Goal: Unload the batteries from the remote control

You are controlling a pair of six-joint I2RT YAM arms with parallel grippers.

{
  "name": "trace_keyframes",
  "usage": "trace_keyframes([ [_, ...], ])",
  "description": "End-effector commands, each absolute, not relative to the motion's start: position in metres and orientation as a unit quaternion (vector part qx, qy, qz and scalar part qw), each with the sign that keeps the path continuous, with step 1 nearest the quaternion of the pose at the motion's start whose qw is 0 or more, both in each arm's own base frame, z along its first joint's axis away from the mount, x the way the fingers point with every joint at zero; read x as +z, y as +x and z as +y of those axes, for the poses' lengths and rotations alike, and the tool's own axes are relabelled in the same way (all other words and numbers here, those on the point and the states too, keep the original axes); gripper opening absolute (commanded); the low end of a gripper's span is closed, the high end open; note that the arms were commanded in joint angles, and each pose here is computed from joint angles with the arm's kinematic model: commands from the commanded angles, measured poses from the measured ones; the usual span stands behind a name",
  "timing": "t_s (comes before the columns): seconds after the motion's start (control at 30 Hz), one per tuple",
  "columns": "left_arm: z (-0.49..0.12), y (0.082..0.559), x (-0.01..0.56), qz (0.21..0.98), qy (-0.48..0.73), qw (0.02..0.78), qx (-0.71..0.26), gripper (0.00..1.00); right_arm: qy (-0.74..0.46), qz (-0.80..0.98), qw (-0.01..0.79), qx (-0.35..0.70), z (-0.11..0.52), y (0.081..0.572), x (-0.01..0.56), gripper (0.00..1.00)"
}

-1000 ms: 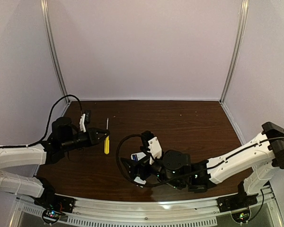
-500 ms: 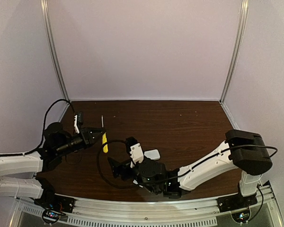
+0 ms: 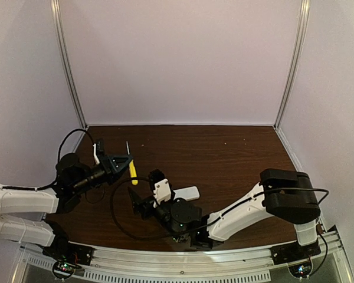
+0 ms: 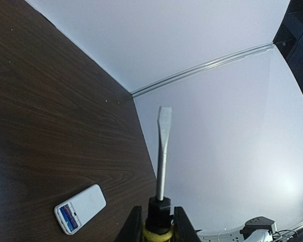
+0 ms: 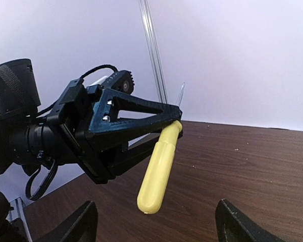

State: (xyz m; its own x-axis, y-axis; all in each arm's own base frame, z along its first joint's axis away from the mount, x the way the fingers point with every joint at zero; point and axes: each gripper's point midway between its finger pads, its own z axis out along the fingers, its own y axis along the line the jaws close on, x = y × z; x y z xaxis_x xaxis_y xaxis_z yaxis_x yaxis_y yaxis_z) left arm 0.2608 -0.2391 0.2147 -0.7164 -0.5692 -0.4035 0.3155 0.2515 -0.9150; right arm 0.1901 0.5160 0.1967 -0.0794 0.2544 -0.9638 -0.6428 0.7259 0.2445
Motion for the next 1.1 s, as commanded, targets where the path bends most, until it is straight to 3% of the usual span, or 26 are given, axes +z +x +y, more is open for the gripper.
trace_keyframes([
  [0.0,-0.237,0.265,0.236,0.666,-0.114,0.371,-0.637,0.00,-0.135,0.624,0.702,0.316,0.513,0.199,0.213,0.78],
  [0.73,-0.240,0.269,0.240,0.647,-0.149,0.337,-0.668,0.00,-0.108,0.614,0.753,0.211,0.524,0.237,0.215,0.44],
  [1.07,-0.247,0.267,0.241,0.638,-0.147,0.324,-0.683,0.00,-0.099,0.615,0.756,0.201,0.529,0.245,0.211,0.42],
])
